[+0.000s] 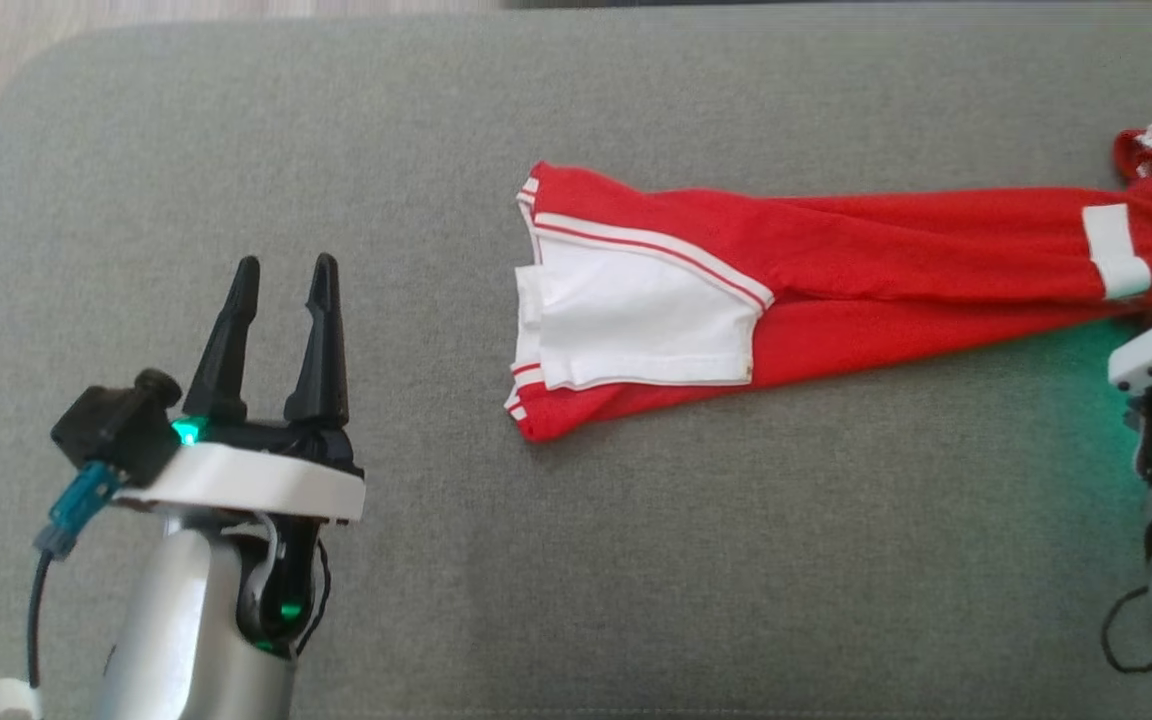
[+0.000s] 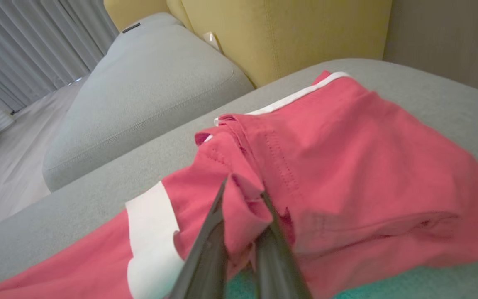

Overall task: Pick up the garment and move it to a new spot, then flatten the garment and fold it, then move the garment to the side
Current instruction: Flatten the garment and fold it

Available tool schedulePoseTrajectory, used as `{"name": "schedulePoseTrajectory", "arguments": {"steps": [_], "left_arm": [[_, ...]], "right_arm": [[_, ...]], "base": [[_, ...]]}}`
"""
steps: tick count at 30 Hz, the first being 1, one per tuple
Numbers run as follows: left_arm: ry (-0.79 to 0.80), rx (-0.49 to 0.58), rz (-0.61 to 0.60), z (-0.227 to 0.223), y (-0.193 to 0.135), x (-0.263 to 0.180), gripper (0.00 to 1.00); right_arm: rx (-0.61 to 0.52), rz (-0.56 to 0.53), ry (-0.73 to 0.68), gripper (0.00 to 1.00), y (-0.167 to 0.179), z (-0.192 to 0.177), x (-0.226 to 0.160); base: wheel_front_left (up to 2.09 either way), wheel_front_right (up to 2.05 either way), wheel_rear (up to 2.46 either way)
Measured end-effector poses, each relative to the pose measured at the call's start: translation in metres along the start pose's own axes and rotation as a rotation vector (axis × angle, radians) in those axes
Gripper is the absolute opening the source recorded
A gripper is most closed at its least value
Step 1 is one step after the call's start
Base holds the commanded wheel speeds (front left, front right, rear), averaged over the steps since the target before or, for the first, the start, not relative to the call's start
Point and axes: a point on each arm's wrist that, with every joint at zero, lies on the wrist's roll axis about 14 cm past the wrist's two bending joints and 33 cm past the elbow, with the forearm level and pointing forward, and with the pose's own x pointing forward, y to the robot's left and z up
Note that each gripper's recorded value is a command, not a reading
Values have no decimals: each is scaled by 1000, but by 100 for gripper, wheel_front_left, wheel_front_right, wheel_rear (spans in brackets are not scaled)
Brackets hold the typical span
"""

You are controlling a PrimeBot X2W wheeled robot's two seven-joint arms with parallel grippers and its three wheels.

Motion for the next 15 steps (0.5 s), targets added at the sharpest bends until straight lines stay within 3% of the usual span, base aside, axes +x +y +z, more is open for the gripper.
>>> {"name": "schedulePoseTrajectory", "arguments": {"steps": [5,15], "left_arm": [[-7,-4,-10,4,-5,-7,100],[-30,-13,-3,14,-7,-24,100]], "right_arm": [[22,57,-53,0,23,11,-11],[22,362,-155,0,134,32,-47]], "base": [[0,0,0],[0,0,0]]}}
